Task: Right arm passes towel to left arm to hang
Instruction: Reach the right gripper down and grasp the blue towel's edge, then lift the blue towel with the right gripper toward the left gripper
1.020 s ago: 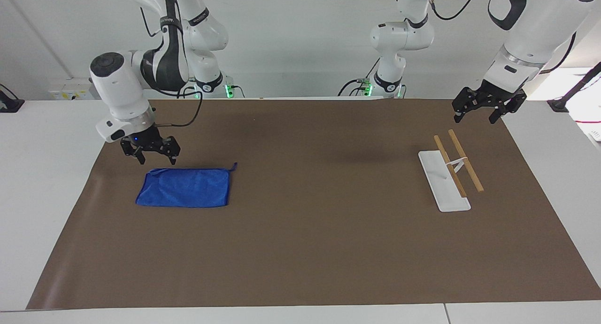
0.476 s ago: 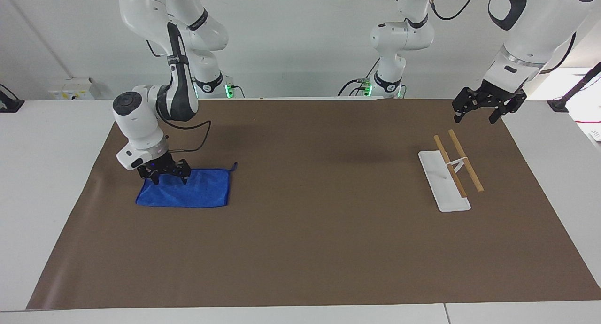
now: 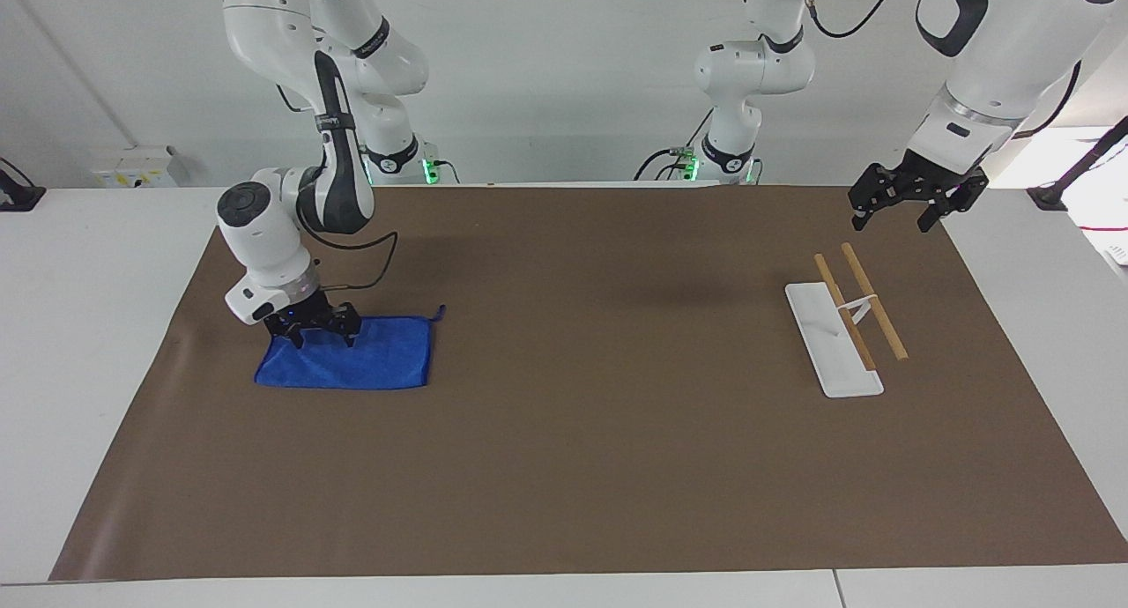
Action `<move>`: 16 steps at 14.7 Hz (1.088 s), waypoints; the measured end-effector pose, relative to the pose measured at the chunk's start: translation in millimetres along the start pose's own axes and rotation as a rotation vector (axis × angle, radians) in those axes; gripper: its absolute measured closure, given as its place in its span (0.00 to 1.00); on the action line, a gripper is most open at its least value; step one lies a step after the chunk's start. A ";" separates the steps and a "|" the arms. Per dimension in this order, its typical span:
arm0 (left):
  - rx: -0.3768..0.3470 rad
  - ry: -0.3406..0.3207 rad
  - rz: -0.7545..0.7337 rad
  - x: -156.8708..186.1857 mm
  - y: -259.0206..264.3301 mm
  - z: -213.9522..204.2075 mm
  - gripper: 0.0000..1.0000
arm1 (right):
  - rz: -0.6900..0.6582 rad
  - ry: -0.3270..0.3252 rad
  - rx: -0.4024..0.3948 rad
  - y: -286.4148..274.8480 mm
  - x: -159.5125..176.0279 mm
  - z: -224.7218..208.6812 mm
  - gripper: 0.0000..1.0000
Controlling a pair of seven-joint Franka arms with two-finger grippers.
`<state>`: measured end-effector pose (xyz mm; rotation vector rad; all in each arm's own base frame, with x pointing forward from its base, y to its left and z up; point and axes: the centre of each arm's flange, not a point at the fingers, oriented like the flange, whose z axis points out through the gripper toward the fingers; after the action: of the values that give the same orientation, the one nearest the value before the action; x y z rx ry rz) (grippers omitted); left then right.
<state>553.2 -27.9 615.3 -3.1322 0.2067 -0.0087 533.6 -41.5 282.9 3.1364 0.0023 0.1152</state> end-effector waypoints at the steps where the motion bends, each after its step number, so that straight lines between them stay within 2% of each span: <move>1: 0.000 0.000 0.000 0.0 0.0 0.0 0.00 | 0.003 -0.005 0.001 1.4 -0.7 5.4 0.09; 6: 0.000 0.000 0.000 0.0 0.0 0.0 0.00 | 0.009 0.004 0.000 6.2 5.1 0.3 0.64; 9: 0.000 0.000 0.000 0.0 0.0 0.0 0.00 | -0.004 -0.056 0.004 0.7 19.6 -21.4 0.93; 12: 0.000 0.000 0.000 0.0 0.0 0.0 0.00 | -0.027 -0.114 0.006 -12.3 42.3 -72.2 0.95; 16: 0.000 0.000 0.000 0.0 0.0 0.0 0.00 | -0.026 -0.138 0.000 -46.0 60.3 -147.8 0.95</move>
<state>553.2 -27.9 615.3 -3.1322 0.2067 -0.0087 582.9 5.0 434.5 3.1357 0.0427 -0.1008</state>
